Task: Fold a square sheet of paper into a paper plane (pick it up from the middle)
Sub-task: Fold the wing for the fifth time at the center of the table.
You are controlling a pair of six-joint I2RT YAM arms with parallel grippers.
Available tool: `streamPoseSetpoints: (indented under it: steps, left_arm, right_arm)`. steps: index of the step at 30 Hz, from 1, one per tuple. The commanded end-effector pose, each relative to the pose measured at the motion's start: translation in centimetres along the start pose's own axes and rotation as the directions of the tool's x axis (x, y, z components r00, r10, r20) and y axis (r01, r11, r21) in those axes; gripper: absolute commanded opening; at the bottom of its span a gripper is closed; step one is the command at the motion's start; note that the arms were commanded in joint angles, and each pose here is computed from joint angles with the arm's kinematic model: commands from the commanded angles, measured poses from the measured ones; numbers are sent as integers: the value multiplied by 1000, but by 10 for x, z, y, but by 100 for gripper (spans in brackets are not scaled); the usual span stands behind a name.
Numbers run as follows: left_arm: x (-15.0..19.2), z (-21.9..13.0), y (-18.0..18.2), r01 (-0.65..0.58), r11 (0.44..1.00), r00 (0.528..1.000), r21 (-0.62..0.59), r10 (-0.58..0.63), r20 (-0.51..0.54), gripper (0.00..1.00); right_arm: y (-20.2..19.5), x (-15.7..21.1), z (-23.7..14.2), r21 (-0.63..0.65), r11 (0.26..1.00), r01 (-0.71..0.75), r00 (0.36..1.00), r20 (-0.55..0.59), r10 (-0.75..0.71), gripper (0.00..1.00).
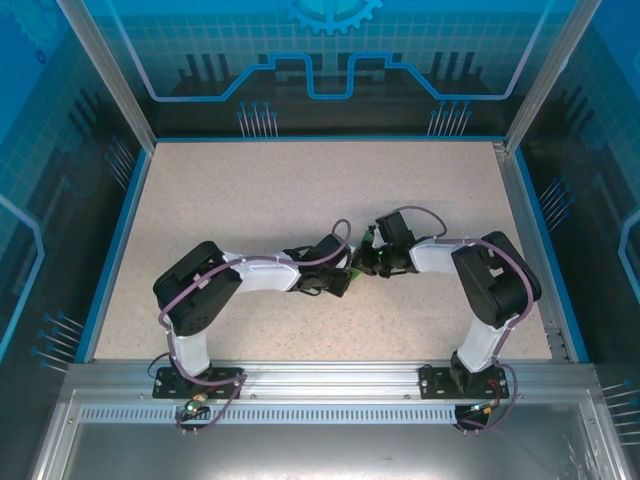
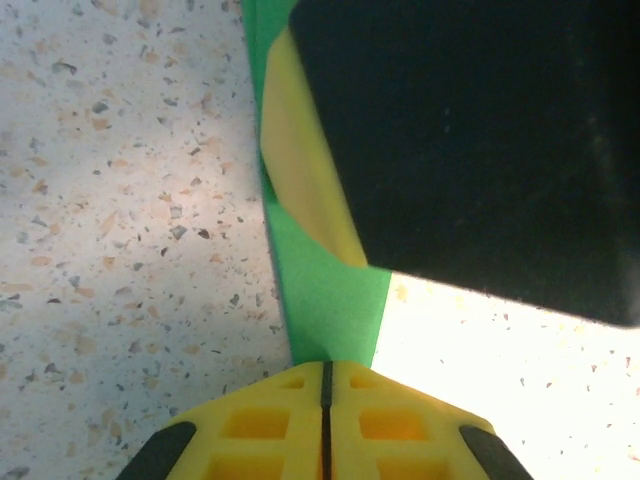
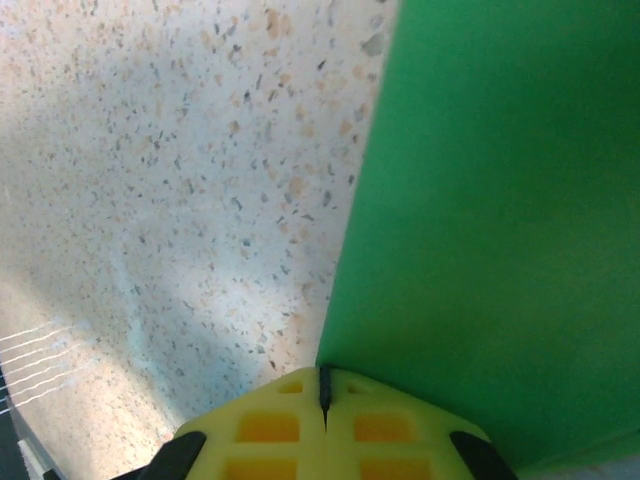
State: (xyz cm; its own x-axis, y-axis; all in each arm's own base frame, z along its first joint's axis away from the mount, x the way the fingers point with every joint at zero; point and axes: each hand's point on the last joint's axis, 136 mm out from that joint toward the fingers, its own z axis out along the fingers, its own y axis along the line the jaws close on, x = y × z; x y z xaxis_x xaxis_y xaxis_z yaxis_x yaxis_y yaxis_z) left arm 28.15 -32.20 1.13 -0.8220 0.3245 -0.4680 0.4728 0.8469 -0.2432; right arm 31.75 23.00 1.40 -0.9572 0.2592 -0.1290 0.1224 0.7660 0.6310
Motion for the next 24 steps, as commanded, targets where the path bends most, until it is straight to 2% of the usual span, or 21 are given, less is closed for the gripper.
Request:
streamPoseSetpoints:
  steps: [1,12,24]
  left_arm:
    - [98,13,54,-71,978,957,-197,11,-291,9]
    - [113,8,62,-76,973,945,-217,0,-328,8]
    - [123,6,67,-85,969,936,-233,-3,-353,7]
  right_arm:
    - [-15,-22,-2,82,997,-1,999,46,-3,0]
    - [-22,-59,-4,99,995,-10,997,80,2,0]
    - [-47,-89,-2,129,991,-33,995,97,21,0]
